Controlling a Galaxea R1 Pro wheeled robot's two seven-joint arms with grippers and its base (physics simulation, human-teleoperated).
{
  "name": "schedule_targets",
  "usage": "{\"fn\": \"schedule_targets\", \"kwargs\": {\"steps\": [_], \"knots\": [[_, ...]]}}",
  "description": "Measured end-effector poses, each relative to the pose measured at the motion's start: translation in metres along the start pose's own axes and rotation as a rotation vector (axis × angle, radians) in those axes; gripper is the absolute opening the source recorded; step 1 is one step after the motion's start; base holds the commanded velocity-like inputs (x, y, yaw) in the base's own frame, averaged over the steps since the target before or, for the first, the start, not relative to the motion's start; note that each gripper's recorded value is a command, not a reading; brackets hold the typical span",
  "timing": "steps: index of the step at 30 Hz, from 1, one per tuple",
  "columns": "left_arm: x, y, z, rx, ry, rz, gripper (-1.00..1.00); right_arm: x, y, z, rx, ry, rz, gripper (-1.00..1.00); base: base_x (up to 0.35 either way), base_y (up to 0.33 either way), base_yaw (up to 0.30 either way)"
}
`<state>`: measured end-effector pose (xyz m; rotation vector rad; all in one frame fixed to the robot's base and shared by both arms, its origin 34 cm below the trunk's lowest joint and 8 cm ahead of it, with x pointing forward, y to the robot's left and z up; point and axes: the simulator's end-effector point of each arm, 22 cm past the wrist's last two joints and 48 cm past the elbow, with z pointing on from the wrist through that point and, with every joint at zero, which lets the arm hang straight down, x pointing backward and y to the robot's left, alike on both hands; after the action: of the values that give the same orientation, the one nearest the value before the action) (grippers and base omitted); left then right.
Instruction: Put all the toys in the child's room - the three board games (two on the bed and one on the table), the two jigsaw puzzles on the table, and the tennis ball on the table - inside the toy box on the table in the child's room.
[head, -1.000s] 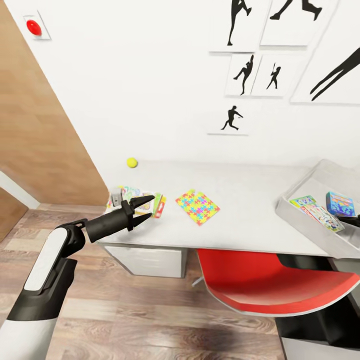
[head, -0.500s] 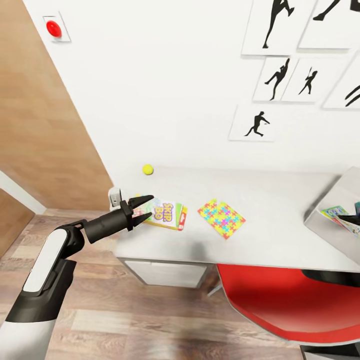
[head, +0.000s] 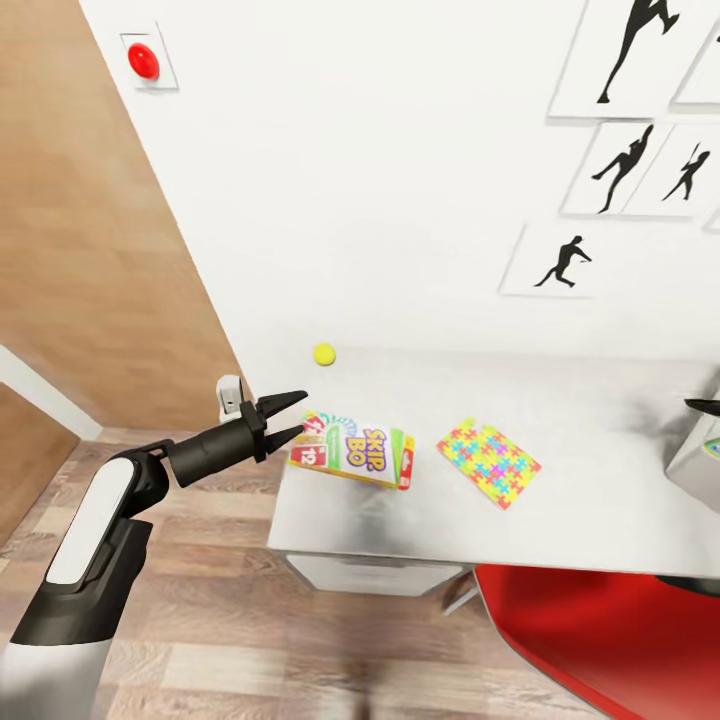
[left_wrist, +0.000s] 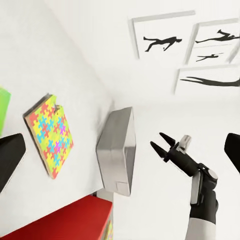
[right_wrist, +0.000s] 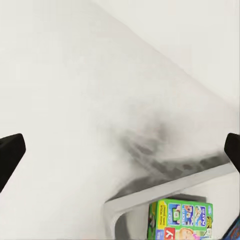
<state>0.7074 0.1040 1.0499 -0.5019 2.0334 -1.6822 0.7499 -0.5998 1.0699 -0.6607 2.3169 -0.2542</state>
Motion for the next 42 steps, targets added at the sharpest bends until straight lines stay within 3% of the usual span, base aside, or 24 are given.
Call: {"fn": "schedule_targets", "kwargs": {"steps": [10,21,28,34,36,39,40,41,42], "knots": [[0.000,0.002,0.000,-0.007,0.000,-0.001,1.00,-0.048,-0.047,-0.039,0.097,-0.062,0.034,1.00,0.042,0.057,0.000],[0.000,0.003,0.000,-0.011,-0.001,-0.002,1.00,-0.067,-0.060,-0.062,0.120,-0.081,0.060,1.00,0.010,0.014,0.000],[0.000,0.004,0.000,-0.011,-0.001,-0.002,1.00,-0.081,-0.045,-0.066,0.073,-0.097,0.037,1.00,0.003,0.009,0.000],[0.000,0.004,0.000,-0.012,-0.001,-0.002,1.00,-0.085,-0.033,-0.066,0.032,-0.099,0.047,1.00,0.001,0.112,0.000],[0.000,0.004,0.000,-0.013,-0.001,-0.002,1.00,-0.085,-0.028,-0.065,0.010,-0.096,0.065,1.00,0.001,0.185,0.000],[-0.001,0.005,0.000,-0.014,-0.001,-0.003,1.00,-0.085,0.004,-0.058,-0.105,-0.079,0.180,1.00,0.000,0.228,0.000],[-0.001,0.005,0.000,-0.014,-0.001,-0.003,1.00,-0.085,0.004,-0.058,-0.107,-0.079,0.181,1.00,0.000,0.246,0.000],[-0.001,0.005,0.000,-0.014,-0.001,-0.004,1.00,-0.086,0.019,-0.054,-0.159,-0.072,0.233,1.00,0.000,0.246,0.000],[-0.001,0.005,0.000,-0.014,-0.001,-0.004,1.00,-0.086,0.020,-0.054,-0.161,-0.072,0.234,1.00,0.000,0.256,0.000]]}}
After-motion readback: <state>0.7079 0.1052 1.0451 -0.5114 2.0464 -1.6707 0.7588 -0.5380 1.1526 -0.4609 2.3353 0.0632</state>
